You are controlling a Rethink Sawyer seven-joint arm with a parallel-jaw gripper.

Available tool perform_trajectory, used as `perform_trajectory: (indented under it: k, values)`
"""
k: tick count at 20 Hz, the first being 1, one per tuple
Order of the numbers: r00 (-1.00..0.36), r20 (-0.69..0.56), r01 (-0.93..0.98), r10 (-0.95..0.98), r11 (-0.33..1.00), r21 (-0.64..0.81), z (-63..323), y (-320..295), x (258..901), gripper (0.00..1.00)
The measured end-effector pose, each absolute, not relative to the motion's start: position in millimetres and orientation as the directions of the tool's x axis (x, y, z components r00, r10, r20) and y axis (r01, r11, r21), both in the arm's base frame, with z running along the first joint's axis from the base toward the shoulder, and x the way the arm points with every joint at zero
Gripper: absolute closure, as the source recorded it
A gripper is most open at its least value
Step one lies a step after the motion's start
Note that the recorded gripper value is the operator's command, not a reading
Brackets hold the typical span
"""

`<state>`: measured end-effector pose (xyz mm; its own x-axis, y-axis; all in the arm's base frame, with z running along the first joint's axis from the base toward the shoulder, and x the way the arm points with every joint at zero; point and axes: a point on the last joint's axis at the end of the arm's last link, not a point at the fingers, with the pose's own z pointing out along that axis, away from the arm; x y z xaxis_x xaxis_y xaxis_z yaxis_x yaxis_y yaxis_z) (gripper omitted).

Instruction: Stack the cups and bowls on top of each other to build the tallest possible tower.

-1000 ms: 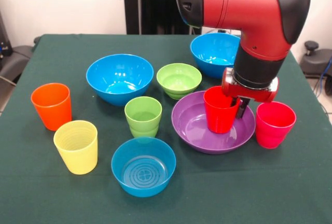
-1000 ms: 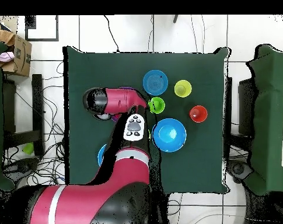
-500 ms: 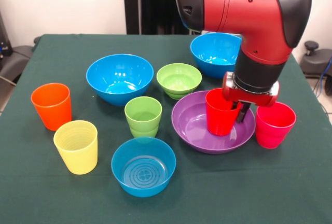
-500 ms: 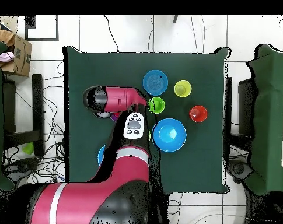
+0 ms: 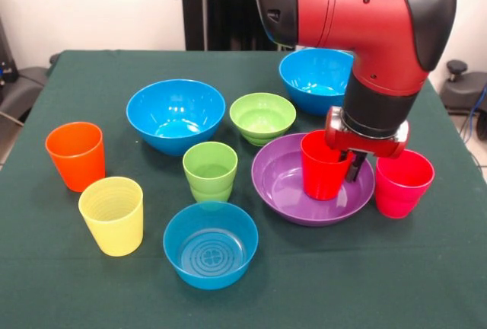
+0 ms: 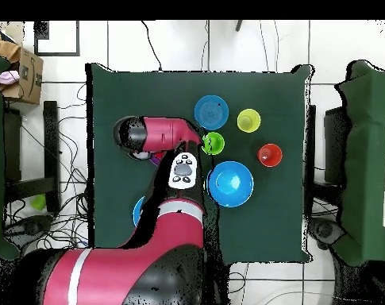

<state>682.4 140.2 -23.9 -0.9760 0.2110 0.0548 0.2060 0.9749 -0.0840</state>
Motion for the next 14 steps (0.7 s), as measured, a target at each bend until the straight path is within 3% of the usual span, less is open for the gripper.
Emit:
perform_trajectory:
  k: [14]
  values:
    - [-0.976, 0.041, 0.212, 0.216, 0.974, -0.083, -25.0, 135.0, 691.2, 1.0]
